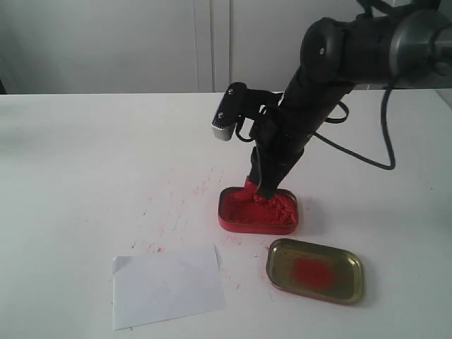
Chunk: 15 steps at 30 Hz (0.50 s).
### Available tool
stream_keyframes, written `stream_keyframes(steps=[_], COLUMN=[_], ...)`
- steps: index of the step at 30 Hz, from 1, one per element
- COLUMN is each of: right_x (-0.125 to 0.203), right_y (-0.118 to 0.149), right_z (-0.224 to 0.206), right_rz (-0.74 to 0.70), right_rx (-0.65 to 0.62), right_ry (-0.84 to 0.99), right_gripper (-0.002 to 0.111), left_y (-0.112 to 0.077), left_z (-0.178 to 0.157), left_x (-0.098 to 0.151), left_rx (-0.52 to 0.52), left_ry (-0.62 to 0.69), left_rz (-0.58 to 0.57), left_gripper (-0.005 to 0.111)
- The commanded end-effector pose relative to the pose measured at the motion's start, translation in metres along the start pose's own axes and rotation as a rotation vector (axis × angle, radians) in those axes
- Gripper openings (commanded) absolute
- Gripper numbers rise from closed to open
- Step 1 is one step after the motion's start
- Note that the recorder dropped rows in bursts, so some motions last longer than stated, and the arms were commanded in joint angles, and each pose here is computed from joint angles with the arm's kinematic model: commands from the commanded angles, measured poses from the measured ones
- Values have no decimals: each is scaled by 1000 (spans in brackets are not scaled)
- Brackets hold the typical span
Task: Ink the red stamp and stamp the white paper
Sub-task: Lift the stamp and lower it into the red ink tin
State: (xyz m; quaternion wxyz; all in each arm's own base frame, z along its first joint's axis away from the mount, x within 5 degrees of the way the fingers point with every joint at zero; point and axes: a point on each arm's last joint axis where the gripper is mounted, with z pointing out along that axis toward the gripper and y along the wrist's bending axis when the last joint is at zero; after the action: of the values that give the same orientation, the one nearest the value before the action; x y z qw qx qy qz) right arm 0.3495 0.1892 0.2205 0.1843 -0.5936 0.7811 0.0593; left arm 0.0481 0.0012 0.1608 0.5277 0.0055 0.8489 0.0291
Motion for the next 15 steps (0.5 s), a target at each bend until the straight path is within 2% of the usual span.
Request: stream_keyframes(steps=[1, 15], right_x=[-3, 3], right_y=[-5, -5], right_z=[12, 32], right_rz=[1, -26], right_rx=[-4, -44], right_ry=[20, 64], right_gripper=[0, 0], left_y=[0, 0], left_z=[1, 1], left_x=[3, 3], left_rx=[-3, -3], left_ry=[12, 12], left_rz=[-3, -3], left_gripper=[0, 0])
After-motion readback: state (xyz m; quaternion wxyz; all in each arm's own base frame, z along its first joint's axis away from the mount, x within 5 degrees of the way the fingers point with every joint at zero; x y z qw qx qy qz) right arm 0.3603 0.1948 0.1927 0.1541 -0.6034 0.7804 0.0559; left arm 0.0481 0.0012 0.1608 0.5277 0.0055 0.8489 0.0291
